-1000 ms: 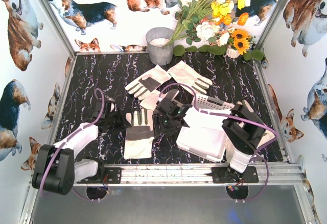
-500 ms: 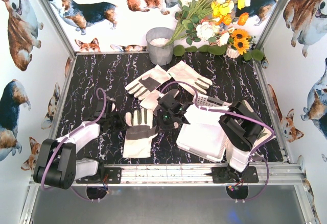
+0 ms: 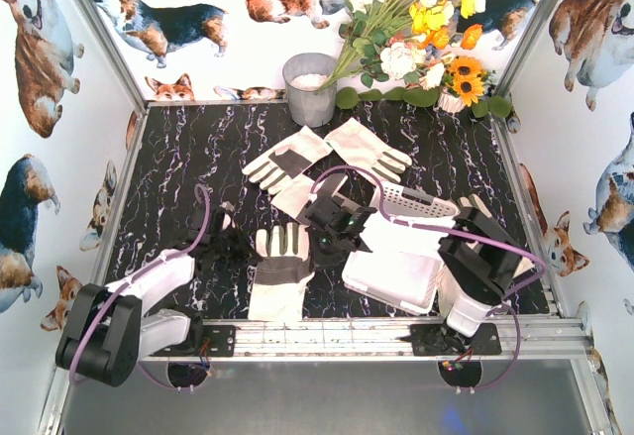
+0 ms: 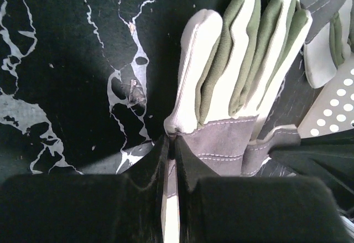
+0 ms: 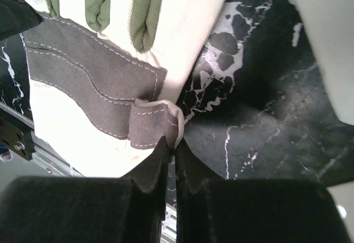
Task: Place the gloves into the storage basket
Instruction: Adjust the glove at the center of the board.
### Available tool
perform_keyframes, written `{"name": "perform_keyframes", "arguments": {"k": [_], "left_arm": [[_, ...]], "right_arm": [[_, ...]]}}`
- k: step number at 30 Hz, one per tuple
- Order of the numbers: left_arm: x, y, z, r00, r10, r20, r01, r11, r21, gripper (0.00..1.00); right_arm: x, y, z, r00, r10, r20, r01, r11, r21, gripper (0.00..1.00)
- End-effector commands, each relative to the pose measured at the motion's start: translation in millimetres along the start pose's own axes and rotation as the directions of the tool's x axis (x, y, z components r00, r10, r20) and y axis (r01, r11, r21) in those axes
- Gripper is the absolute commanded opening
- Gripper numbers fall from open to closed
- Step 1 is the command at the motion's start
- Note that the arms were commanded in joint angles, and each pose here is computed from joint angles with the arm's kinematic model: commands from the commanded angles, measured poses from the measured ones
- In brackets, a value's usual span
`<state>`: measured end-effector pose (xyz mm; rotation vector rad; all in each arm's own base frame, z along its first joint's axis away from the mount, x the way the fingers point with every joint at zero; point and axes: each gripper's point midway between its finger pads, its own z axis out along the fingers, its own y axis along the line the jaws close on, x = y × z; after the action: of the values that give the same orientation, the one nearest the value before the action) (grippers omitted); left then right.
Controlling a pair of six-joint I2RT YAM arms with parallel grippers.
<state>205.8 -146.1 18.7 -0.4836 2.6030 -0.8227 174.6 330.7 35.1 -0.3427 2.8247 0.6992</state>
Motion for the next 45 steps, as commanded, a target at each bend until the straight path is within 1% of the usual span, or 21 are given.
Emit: {"name": "perform_keyframes", "arguments": {"k": [1, 6, 10, 15, 16, 17, 18, 19, 20, 21, 23, 25, 28, 31, 33, 34, 36, 39, 42, 45], "left_arm": [[4.1, -0.1, -3.4, 1.000, -0.005, 0.008, 0.005, 1.000, -0.009, 0.00], [2.8, -4.0, -2.4, 0.999, -0.020, 0.027, 0.020, 1.000, 0.012, 0.00], [4.2, -4.2, 0.2, 1.000, -0.009, 0.012, 0.009, 1.000, 0.005, 0.00], [4.2, -1.9, 0.4, 1.000, -0.004, 0.014, 0.004, 1.000, -0.012, 0.00], [2.9, -1.6, -0.5, 1.000, -0.002, 0.021, 0.002, 1.000, -0.017, 0.04], [1.2, -2.0, -1.8, 1.000, 0.002, 0.029, -0.001, 1.000, -0.020, 0.10], [-2.4, -4.0, -4.3, 0.999, 0.011, 0.042, -0.010, 1.000, -0.022, 0.20], [-6.9, -6.5, -7.9, 0.998, 0.022, 0.057, -0.021, 0.999, -0.027, 0.29], [-10.2, -7.8, -10.2, 0.997, 0.031, 0.068, -0.028, 0.999, -0.033, 0.32], [-15.6, -9.8, -14.3, 0.995, 0.046, 0.085, -0.043, 0.998, -0.044, 0.39], [-28.5, -14.3, -25.6, 0.988, 0.083, 0.128, -0.073, 0.995, -0.074, 0.55], [-43.0, -20.3, -40.5, 0.976, 0.132, 0.176, -0.114, 0.988, -0.106, 0.68], [-67.4, -32.2, -62.6, 0.947, 0.211, 0.243, -0.176, 0.972, -0.156, 0.83], [-92.2, -42.7, -83.4, 0.910, 0.296, 0.292, -0.236, 0.946, -0.223, 0.92], [-117.1, -62.0, -103.6, 0.867, 0.359, 0.346, -0.283, 0.926, -0.251, 0.98], [-126.6, -66.0, -110.7, 0.847, 0.389, 0.363, -0.301, 0.913, -0.276, 1.00], [-147.1, -76.8, -126.8, 0.800, 0.445, 0.403, -0.332, 0.887, -0.320, 1.00], [-170.5, -83.7, -142.5, 0.736, 0.508, 0.446, -0.361, 0.853, -0.376, 1.00], [-189.1, -82.9, -153.7, 0.684, 0.540, 0.491, -0.365, 0.835, -0.411, 1.00], [-197.0, -77.3, -157.9, 0.635, 0.558, 0.533, -0.369, 0.826, -0.425, 1.00]], "right_arm": [[-16.3, -7.5, -18.5, 0.995, -0.035, 0.096, 0.030, 0.998, 0.060, 0.00], [-17.3, -19.7, -18.9, 0.994, -0.058, 0.095, 0.046, 0.991, 0.124, 0.00], [-13.4, -20.1, -14.6, 0.996, -0.053, 0.076, 0.043, 0.992, 0.121, 0.00], [-14.3, -20.1, -16.9, 0.995, -0.049, 0.085, 0.038, 0.992, 0.122, 0.00], [-14.5, -18.7, -17.9, 0.995, -0.049, 0.086, 0.038, 0.992, 0.117, 0.00], [-15.6, -16.5, -19.7, 0.995, -0.051, 0.090, 0.041, 0.993, 0.109, 0.08], [-16.1, -13.9, -23.0, 0.994, -0.054, 0.093, 0.045, 0.994, 0.100, 0.15], [-18.1, -10.0, -28.2, 0.993, -0.059, 0.102, 0.050, 0.995, 0.089, 0.26], [-19.4, -7.7, -31.7, 0.992, -0.062, 0.108, 0.053, 0.995, 0.083, 0.30], [-21.5, -3.9, -37.6, 0.991, -0.067, 0.119, 0.058, 0.996, 0.073, 0.34], [-26.9, 4.9, -53.0, 0.986, -0.076, 0.148, 0.070, 0.996, 0.045, 0.41], [-33.3, 14.7, -71.6, 0.978, -0.089, 0.189, 0.088, 0.996, 0.014, 0.48], [-44.8, 25.6, -101.5, 0.958, -0.120, 0.261, 0.127, 0.992, -0.009, 0.56], [-58.7, 25.0, -127.4, 0.928, -0.156, 0.339, 0.156, 0.987, 0.030, 0.60], [-68.1, 21.7, -143.8, 0.905, -0.178, 0.387, 0.169, 0.984, 0.057, 0.63], [-72.8, 19.9, -150.5, 0.895, -0.187, 0.404, 0.175, 0.982, 0.068, 0.63], [-82.8, 13.8, -160.9, 0.884, -0.189, 0.428, 0.173, 0.982, 0.077, 0.68], [-96.9, 1.3, -169.6, 0.882, -0.167, 0.440, 0.147, 0.986, 0.079, 0.68], [-110.8, -10.6, -171.9, 0.880, -0.166, 0.445, 0.135, 0.986, 0.101, 0.69], [-125.7, -21.5, -168.8, 0.880, -0.182, 0.438, 0.135, 0.981, 0.137, 0.70]]}}
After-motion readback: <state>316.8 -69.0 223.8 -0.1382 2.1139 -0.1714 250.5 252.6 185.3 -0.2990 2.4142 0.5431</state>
